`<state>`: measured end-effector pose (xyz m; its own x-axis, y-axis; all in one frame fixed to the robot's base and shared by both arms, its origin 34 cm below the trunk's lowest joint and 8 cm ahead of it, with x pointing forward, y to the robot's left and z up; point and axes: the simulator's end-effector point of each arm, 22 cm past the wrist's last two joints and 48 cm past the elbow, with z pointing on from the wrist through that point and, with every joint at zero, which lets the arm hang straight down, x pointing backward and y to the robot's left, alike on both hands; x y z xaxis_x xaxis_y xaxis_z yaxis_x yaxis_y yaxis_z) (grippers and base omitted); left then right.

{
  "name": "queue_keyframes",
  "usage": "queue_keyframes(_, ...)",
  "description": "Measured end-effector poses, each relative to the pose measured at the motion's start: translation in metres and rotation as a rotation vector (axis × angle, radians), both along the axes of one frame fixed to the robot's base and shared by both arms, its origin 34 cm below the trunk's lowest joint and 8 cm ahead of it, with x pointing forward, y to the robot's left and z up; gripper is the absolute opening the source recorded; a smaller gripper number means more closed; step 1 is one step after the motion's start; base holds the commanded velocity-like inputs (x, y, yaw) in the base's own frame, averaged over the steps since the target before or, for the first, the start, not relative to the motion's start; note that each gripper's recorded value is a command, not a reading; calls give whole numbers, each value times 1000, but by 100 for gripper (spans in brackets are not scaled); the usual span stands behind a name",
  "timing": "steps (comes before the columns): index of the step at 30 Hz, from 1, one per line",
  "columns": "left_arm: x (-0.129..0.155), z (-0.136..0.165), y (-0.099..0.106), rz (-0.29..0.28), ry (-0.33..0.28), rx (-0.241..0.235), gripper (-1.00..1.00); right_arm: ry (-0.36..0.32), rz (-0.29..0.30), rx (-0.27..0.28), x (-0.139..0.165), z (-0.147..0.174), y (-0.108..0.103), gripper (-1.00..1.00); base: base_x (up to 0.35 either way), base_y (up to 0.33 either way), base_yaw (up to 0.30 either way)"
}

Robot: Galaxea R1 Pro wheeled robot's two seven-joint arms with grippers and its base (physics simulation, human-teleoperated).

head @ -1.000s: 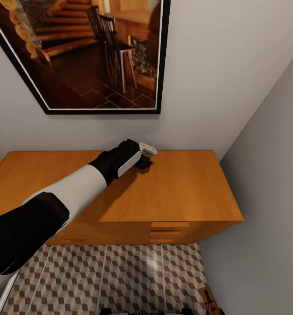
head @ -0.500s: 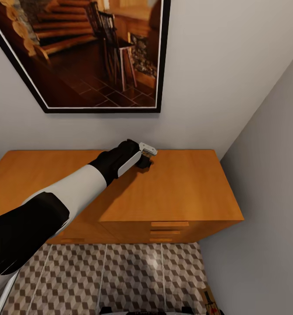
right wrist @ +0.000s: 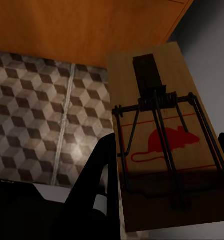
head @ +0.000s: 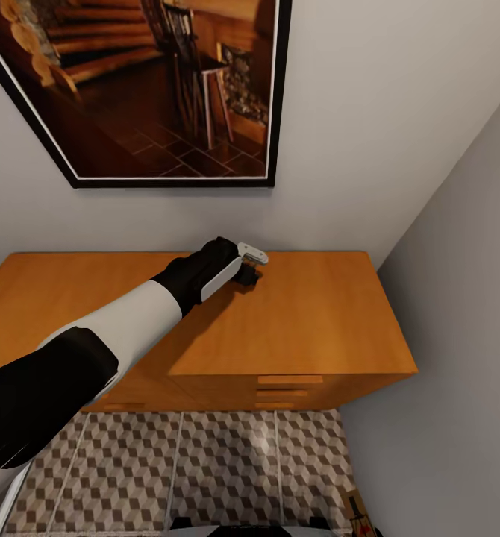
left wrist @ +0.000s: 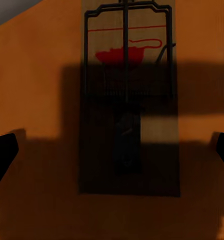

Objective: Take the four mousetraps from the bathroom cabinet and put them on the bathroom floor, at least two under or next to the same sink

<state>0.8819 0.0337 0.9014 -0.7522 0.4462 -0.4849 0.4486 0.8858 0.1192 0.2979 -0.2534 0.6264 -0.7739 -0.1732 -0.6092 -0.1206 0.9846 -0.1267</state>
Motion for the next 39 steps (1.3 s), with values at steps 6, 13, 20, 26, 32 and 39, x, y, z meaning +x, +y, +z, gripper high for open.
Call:
queue_keyframes(6,0,0,-2,-3,-1,-5,100,2,0,0,-1,0,0,-100,0,0,0)
queue_keyframes(13,0,0,-2,-9,-7,2,100,3,0,0,-1,0,0,-100,0,0,0)
queue_keyframes(20,0,0,-2,-8,-6,2,100,2,0,0,-1,0,0,-100,0,0,0)
queue_keyframes(26,-8,-3,-14,-17,7,-37,-100,3,0,0,-1,-1,0,-100,0,0,0)
queue_keyframes(32,-7,-3,-14,-19,3,-31,-100,3,0,0,-1,-1,0,-100,0,0,0)
queue_keyframes(39,-7,-3,-13,-19,2,-30,-100,3,0,0,-1,-1,0,-100,0,0,0)
